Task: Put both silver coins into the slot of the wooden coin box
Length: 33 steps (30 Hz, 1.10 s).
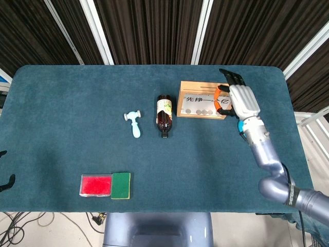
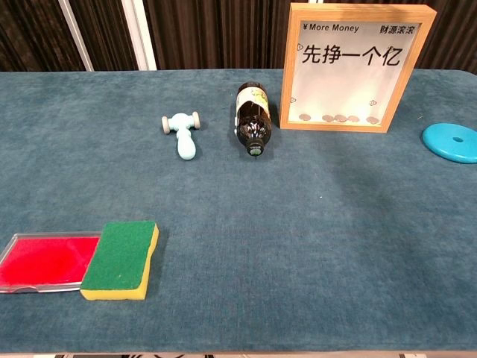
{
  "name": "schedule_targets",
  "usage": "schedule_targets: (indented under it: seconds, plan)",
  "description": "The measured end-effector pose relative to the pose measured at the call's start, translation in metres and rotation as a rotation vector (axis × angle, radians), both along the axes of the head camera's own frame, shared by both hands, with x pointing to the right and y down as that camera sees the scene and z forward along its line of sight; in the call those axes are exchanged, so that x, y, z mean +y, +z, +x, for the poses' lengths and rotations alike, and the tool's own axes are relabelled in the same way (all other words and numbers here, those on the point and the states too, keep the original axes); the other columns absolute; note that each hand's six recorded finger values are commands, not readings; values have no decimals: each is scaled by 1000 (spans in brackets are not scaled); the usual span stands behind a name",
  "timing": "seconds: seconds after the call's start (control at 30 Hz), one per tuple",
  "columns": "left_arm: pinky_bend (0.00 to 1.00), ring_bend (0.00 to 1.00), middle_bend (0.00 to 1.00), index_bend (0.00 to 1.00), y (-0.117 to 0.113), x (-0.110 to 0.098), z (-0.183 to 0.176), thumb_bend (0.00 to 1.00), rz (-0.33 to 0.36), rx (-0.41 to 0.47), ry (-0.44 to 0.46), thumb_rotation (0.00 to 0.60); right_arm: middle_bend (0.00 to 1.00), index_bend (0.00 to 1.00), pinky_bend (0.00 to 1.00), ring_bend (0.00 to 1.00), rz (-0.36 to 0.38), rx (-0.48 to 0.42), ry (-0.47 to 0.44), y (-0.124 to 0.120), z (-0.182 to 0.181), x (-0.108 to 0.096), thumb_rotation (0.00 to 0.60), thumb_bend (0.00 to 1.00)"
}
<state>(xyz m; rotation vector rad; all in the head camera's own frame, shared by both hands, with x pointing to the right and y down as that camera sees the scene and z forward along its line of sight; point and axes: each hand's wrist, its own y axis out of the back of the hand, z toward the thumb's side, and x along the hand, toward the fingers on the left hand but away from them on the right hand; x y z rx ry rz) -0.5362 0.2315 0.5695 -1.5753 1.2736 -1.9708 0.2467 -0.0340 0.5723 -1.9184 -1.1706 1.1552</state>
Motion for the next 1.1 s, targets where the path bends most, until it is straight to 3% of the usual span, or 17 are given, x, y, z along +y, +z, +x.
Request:
schedule_targets:
  seconds: [0.3, 0.5, 1.1]
  plan:
    - [2, 0, 0, 143, 2, 0, -1, 398, -8, -10, -11, 600, 83, 769, 0, 1, -84, 131, -5, 4, -13, -50, 600, 536]
    - [2, 0, 0, 143, 2, 1, -2, 398, -9, -10, -21, 600, 83, 769, 0, 1, -120, 212, 7, 10, -15, -71, 600, 535]
    - [2, 0, 0, 143, 2, 0, -1, 398, -18, -8, -30, 600, 83, 755, 0, 0, -219, 304, 25, 36, -10, -67, 600, 535]
